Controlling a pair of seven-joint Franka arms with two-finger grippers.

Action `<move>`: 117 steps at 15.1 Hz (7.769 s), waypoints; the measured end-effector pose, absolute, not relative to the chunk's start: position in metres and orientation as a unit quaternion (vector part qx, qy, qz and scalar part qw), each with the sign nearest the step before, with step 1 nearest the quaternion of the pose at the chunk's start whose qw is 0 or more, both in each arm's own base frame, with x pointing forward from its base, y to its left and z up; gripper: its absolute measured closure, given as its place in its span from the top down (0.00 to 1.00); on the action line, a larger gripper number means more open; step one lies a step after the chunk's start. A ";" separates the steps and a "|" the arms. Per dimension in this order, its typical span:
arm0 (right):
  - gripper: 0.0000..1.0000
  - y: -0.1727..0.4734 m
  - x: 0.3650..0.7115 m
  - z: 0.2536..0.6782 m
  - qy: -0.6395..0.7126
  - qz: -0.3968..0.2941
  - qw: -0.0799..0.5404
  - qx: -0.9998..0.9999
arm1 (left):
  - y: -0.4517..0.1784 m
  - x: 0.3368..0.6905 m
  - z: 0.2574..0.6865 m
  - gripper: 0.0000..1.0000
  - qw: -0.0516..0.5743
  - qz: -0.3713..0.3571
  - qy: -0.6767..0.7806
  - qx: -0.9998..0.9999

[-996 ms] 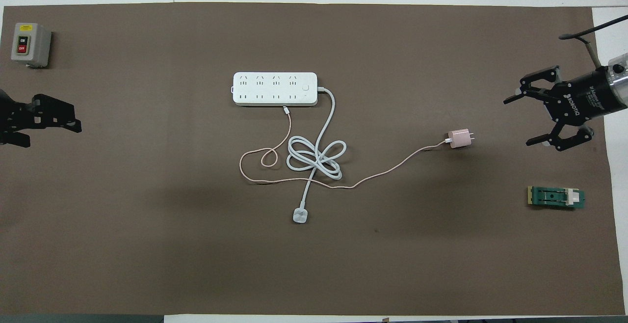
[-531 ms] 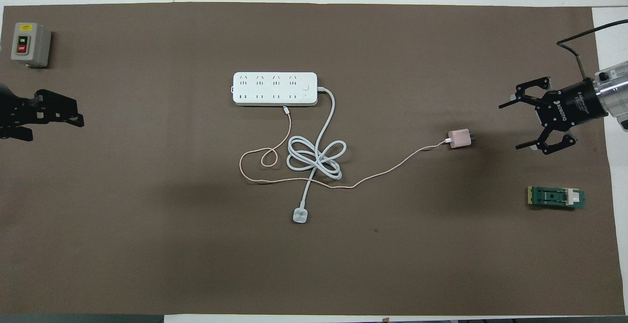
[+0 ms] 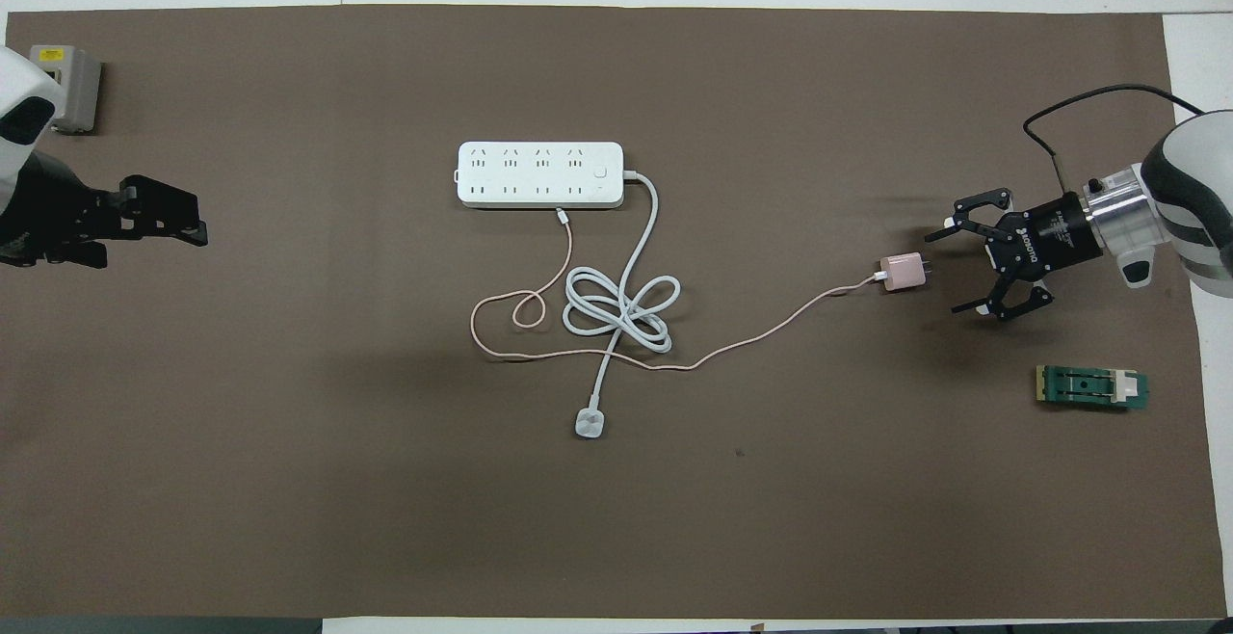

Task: Plug charger into power strip
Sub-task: 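Grasp the pink charger plug with the right gripper, then lift the charger toward the power strip while the left gripper approaches, then close the left gripper on the charger held by the right gripper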

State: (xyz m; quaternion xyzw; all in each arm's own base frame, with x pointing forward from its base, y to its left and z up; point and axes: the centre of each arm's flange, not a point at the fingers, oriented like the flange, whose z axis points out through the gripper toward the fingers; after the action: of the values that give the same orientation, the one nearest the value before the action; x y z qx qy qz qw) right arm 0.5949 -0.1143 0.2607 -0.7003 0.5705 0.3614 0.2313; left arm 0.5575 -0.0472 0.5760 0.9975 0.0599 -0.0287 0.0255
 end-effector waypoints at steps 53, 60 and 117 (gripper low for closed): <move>0.48 0.351 0.630 0.477 0.625 0.313 0.297 -0.651 | -0.090 0.582 0.529 1.00 0.263 -0.055 0.079 0.960; 0.48 0.366 0.624 0.472 0.623 0.313 0.295 -0.653 | -0.054 0.604 0.483 1.00 0.380 -0.037 0.015 0.924; 0.48 0.365 0.628 0.463 0.636 0.313 0.293 -0.642 | -0.192 0.577 0.399 0.81 0.649 -0.004 -0.015 0.760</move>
State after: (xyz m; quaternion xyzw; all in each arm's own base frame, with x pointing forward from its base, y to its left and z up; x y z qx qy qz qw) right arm 0.6279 0.3649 0.4629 -0.6416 0.6365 0.3125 0.2926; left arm 0.5770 -0.1924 0.3994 0.7603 -0.0150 -0.0044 0.6494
